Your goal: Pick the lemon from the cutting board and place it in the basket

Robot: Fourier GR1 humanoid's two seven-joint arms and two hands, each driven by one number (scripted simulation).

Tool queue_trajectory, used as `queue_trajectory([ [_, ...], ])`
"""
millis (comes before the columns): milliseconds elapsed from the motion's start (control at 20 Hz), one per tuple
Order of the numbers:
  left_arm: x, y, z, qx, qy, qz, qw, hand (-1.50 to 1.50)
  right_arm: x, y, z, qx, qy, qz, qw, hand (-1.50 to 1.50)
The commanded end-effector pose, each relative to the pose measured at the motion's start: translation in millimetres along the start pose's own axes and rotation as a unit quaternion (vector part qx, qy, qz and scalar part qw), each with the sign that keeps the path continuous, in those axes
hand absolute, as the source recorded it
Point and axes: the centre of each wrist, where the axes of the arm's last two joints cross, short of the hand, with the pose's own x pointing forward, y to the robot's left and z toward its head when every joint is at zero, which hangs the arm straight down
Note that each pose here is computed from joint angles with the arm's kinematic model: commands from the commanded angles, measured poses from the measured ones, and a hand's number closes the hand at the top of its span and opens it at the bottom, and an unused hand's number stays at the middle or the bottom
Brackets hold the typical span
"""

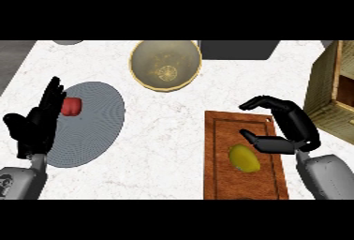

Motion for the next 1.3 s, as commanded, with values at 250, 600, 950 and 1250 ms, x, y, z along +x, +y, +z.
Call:
queue_trajectory([
  [250,2.5,-13.5,-1.6,-0.006,0.024,0.014,0.9996,0.00,45.5,-6.1,-28.3,-0.152,0.051,0.223,0.962,-1.50],
  [600,7.4,-7.7,0.6,-0.008,0.018,0.007,0.9998,0.00,90.8,-53.9,-21.3,0.065,0.241,0.379,0.891,-1.50],
  [950,17.4,-10.5,-0.9,-0.014,0.025,0.006,0.9996,0.00,138.2,-56.9,-31.4,0.188,0.306,0.363,0.860,-1.50],
  [1250,23.1,-4.7,4.1,-0.020,0.021,0.016,0.9994,0.00,125.1,-49.6,-20.8,0.193,0.320,0.329,0.867,-1.50],
])
